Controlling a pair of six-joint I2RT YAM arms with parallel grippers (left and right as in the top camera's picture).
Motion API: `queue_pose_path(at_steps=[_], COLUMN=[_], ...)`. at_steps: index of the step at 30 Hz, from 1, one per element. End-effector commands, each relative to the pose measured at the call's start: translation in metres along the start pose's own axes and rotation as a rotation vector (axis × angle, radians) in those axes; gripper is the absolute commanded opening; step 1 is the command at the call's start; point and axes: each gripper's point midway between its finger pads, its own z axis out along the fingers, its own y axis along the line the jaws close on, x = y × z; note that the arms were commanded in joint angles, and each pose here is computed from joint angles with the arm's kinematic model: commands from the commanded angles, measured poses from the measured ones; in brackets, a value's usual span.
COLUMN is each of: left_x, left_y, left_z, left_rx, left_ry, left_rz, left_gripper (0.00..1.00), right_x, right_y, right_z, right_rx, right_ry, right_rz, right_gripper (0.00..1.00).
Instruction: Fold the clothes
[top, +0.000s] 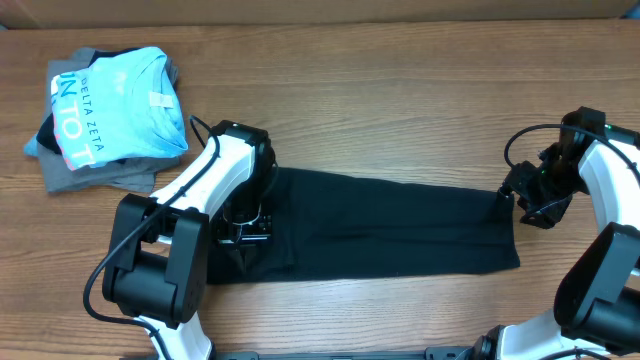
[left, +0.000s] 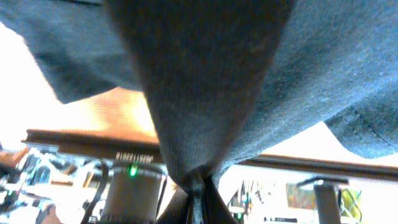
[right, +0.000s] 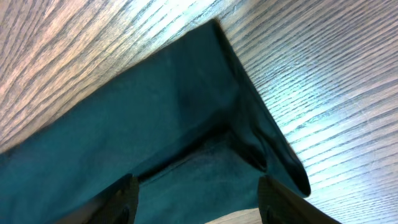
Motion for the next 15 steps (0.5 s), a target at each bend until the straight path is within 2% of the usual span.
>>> queue_pose_path(at_steps=[1, 2, 3, 4, 7, 10, 15], left_x=[-0.002, -0.005, -0.011, -0.017, -0.036, -0.042, -0.067], left_y=[0.013, 0.015, 0.016, 0.015, 0.013, 0.02, 0.035], left_z=[-0.006, -0.006, -0.006, -0.007, -0.012, -0.031, -0.085], left_rx=[-0.055, -0.067, -0.069, -0.065, -0.034, -0.015, 0.031], left_ry=[-0.042, -0.06, -0.083, -0.11, -0.181, -0.216, -0.394], left_rz=[-0.032, -0.044, -0.047, -0.048, -0.059, -0.088, -0.145], left_gripper=[0.1, 0.26, 0.38, 0.45, 0.47, 0.44, 0.51], right_x=[-0.002, -0.002, -0.002, -0.003, -0.003, -0.003, -0.003], right_y=[0.002, 0.002, 0.002, 0.003, 0.004, 0.004, 0.004], right_z=[-0.009, -0.009, -0.009, -0.009, -0.009, -0.009, -0.009], right_rx=[-0.013, -0.013, -0.013, -0.018, -0.025, -0.025, -0.024], right_ry=[-0.033, -0.033, -0.033, -0.035, -0.035, -0.035, -0.035], right_rz=[-0.006, -0.006, -0.006, -0.007, -0.007, -0.008, -0.007], right_gripper=[0.64, 0.64, 0.65, 0.64, 0.64, 0.64, 0.64])
